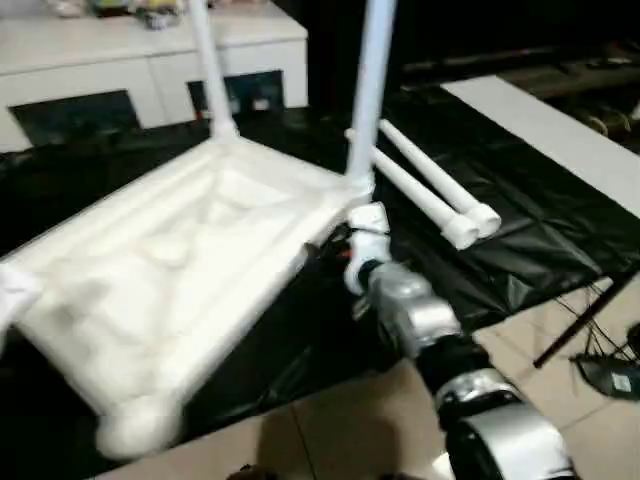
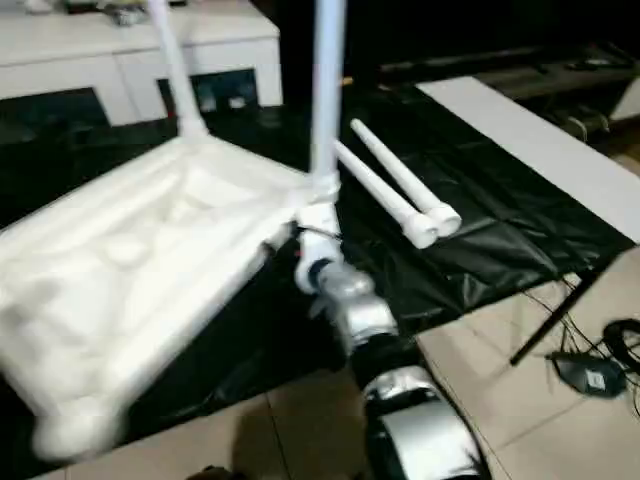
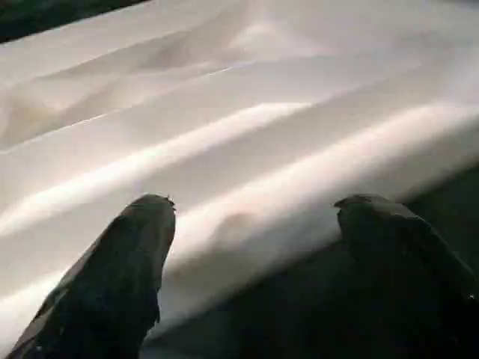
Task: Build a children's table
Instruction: Rotate table base
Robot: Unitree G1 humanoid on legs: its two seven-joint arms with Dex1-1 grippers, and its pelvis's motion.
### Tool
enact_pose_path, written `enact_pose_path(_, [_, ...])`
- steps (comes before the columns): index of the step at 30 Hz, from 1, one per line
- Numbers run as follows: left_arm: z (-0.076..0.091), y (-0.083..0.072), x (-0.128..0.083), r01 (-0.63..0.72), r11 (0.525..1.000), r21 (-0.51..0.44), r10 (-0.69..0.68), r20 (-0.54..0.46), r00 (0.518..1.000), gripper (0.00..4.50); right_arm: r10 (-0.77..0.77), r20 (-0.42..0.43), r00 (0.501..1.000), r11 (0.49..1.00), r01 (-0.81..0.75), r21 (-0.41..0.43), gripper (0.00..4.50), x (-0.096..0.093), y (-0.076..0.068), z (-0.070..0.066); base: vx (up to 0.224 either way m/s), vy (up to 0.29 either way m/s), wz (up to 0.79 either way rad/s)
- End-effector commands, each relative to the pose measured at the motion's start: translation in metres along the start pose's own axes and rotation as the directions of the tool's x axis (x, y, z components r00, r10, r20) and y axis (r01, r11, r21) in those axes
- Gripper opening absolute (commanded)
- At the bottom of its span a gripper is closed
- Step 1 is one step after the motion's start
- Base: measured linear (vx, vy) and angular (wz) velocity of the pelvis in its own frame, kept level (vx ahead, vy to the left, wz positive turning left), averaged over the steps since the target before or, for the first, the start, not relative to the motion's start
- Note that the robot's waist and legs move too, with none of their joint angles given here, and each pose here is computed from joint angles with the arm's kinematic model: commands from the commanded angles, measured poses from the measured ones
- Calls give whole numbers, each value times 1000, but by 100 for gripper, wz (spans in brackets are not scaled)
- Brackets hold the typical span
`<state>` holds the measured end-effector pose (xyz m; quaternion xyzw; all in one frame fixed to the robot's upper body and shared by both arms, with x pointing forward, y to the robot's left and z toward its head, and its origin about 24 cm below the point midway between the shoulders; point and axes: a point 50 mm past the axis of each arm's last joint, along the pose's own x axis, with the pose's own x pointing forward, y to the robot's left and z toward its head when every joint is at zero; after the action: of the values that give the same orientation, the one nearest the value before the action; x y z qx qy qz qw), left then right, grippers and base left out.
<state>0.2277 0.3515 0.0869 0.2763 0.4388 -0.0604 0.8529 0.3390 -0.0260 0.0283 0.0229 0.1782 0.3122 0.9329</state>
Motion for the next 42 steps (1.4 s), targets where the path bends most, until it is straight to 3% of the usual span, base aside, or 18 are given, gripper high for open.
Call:
enact_pose_path(1, [9,-18,1,88,996,26,-88,30,996,107,12,-53,999,1000,-12,-12,389,-1,-1,-8,-65,-26,6])
enact_pose_path(4, [14,-28,-2,120,992,39,-122,48,991,107,-2,-97,995,1000,-1,-29,389,-1,-2,-16,-64,-75,21])
enact_pose_path(7, [24,-51,-11,199,975,96,-207,85,975,107,15,-97,995,1000,-14,13,389,-1,-2,-19,122,-92,-4])
enact_pose_path(10, [29,-60,-15,235,963,133,-249,102,963,107,52,-79,996,998,-50,25,389,0,1,-16,-95,-47,29])
enact_pose_path(12, [45,-65,-22,220,965,140,-242,172,955,107,92,-6,996,995,-92,42,389,2,6,-4,-64,-3,-1])
enact_pose_path(14, [54,-57,-27,179,974,138,-207,225,952,107,113,68,991,993,-115,25,389,1,6,9,-75,14,-5])
enact_pose_path(15, [60,-43,-34,124,985,117,-151,262,953,107,143,138,980,989,-147,22,389,-4,5,23,-71,15,-6])
enact_pose_path(20, [66,-19,-57,35,989,144,-75,279,957,107,166,207,964,983,-147,-107,389,-26,-4,41,-54,-67,-2])
enact_pose_path(23, [85,-2,-68,-43,997,67,10,430,903,107,119,254,960,987,-87,-133,389,-49,-17,50,31,-34,-7])
enact_pose_path(26, [121,3,-62,-99,974,-206,216,689,691,107,-45,249,967,986,83,-143,389,-67,-39,46,148,37,-24])
enact_pose_path(27, [135,-5,-53,-34,938,-345,298,751,590,107,-138,253,958,973,179,-143,389,-76,-48,42,192,-14,-16])
enact_pose_path(28, [136,-6,-52,-25,933,-359,306,755,580,107,-148,253,956,972,188,-143,389,-77,-49,42,-9,-39,-27])
enact_pose_path(31, [134,-51,-25,82,894,-441,315,746,587,107,-273,312,910,920,342,-193,389,-98,-55,40,-31,0,-12])
enact_pose_path(34, [125,-83,-18,-8,862,-507,416,698,583,107,-298,340,892,936,343,-78,389,-118,-50,33,23,-3,-3])
enact_pose_path(36, [121,-95,-17,-3,826,-564,461,673,578,107,-283,348,894,950,310,-23,389,-127,-45,27,64,-13,-2])
enact_pose_path(38, [116,-103,-14,-46,805,-591,512,653,558,107,-281,340,897,940,329,-89,389,-132,-42,19,0,0,0])
enact_pose_path(40, [107,-111,-13,-70,772,-632,562,627,539,107,-298,334,894,934,345,-90,389,-137,-42,14,0,0,0])
enact_pose_path(42, [104,-116,-15,-78,780,-621,561,638,528,107,-309,348,885,931,356,-80,389,-140,-43,15,0,0,0])
